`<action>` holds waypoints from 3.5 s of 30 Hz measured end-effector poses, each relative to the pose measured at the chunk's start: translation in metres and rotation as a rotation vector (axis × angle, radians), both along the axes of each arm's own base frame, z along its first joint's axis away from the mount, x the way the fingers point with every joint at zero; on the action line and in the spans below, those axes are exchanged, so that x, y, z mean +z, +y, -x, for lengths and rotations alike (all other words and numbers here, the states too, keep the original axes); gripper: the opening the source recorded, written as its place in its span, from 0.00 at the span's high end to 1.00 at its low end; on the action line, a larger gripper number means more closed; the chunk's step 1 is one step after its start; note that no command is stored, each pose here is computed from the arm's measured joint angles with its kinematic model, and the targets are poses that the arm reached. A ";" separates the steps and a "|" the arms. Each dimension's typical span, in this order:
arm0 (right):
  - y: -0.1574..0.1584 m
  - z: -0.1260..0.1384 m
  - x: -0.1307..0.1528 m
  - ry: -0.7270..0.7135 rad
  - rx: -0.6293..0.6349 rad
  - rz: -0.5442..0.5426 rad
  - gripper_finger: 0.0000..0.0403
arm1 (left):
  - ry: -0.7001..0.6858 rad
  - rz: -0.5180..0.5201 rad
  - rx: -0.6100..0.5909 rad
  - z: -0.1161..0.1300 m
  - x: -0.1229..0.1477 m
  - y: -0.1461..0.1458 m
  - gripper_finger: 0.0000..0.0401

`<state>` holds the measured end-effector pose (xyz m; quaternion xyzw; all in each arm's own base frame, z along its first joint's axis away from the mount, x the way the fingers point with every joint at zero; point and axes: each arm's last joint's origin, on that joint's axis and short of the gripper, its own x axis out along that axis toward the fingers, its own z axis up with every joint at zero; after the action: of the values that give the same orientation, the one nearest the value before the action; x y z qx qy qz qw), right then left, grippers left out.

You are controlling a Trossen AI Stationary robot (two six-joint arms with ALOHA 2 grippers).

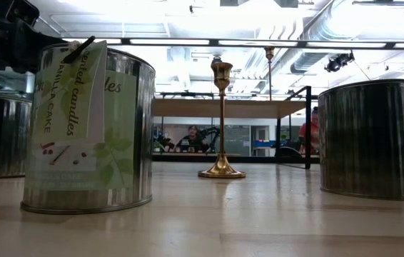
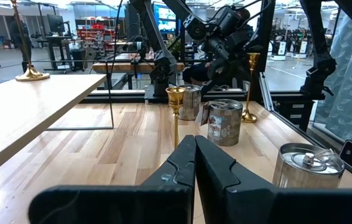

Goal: Pick & Place candle stick holders
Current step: Put the gold candle holder on the shelf aligned with the other candle holder

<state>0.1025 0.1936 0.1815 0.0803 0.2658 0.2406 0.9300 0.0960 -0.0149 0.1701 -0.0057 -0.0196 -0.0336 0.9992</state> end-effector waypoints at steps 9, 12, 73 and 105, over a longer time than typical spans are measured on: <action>0.000 0.000 0.001 -0.006 -0.005 -0.002 0.95 | 0.000 0.000 -0.002 0.000 0.000 0.000 1.00; 0.000 0.000 0.001 -0.006 -0.006 -0.003 0.95 | 0.000 0.000 -0.001 0.000 0.000 0.000 1.00; -0.176 -0.097 0.197 -0.195 -0.801 0.302 0.96 | 0.000 0.000 -0.002 0.000 0.000 0.000 1.00; -0.299 -0.130 0.173 0.116 -1.275 0.310 0.96 | 0.000 0.000 0.002 0.000 0.000 0.000 1.00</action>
<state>0.2322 -0.1059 0.3548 0.1002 0.2476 -0.4030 0.8753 0.0960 -0.0148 0.1701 -0.0057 -0.0197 -0.0324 0.9993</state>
